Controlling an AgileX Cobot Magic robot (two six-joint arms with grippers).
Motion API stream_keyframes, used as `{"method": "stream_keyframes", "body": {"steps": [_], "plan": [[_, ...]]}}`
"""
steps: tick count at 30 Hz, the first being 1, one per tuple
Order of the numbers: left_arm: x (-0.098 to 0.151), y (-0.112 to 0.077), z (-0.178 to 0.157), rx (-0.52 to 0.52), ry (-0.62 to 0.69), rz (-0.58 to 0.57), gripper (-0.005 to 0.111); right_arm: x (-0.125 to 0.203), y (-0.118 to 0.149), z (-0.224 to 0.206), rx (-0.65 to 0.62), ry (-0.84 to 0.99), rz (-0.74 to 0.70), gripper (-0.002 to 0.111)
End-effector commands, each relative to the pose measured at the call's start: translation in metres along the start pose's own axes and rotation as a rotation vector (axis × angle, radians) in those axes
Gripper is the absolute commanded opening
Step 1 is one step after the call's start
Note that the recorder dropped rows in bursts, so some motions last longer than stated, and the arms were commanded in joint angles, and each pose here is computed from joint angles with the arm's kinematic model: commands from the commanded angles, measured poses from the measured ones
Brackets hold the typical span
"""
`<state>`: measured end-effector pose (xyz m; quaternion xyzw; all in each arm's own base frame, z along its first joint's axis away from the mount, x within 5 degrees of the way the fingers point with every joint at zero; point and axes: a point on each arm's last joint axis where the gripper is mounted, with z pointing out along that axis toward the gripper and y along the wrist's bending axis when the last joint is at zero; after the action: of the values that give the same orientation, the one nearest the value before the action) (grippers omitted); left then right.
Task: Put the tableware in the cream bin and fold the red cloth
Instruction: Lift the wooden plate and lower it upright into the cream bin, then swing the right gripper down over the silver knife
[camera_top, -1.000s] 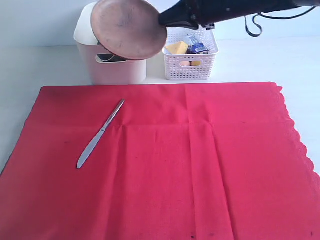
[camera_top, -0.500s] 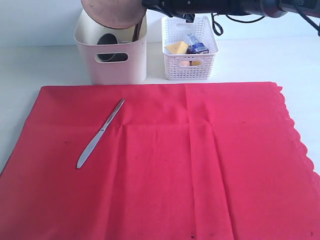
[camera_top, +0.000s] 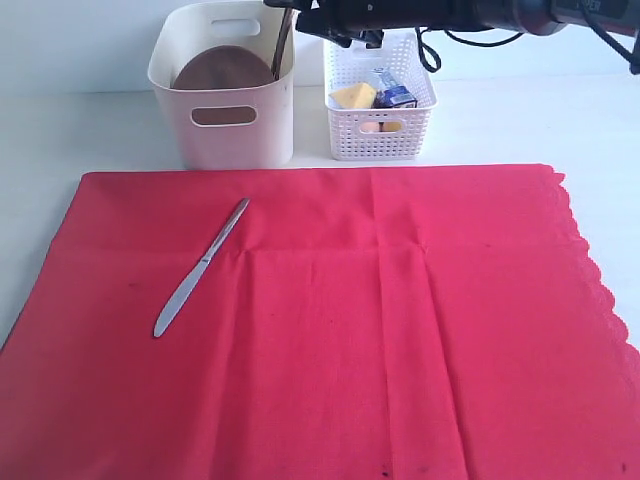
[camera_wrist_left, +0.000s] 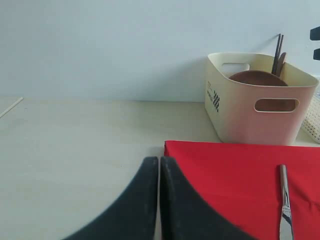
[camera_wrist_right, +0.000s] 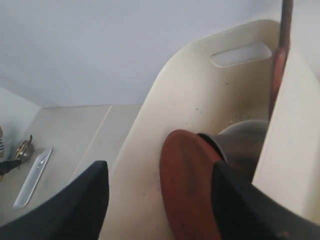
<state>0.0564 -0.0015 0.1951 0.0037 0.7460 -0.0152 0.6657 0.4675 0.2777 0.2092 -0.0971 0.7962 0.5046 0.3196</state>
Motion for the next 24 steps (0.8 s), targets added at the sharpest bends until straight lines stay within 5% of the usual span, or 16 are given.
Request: {"method": "stream_keyframes", "body": {"steps": [1, 5, 12, 18, 24], "plan": [[0.000, 0.000, -0.001, -0.002, -0.005, -0.008, 0.004, -0.012, 0.011, -0.017, -0.075, 0.040, -0.040, 0.058], [0.000, 0.000, -0.001, -0.002, -0.005, -0.008, 0.004, -0.020, 0.013, -0.039, -0.142, 0.112, -0.075, 0.050], [0.000, 0.000, -0.001, -0.002, -0.005, -0.008, 0.004, -0.029, 0.041, -0.073, -0.162, 0.236, -0.206, 0.000], [0.000, 0.000, -0.001, -0.002, -0.005, -0.008, 0.004, -0.026, 0.069, -0.100, -0.130, 0.369, -0.303, 0.000], [0.000, 0.000, -0.001, -0.002, -0.005, -0.008, 0.004, 0.022, 0.055, -0.110, -0.192, 0.407, -0.274, 0.000]]}}
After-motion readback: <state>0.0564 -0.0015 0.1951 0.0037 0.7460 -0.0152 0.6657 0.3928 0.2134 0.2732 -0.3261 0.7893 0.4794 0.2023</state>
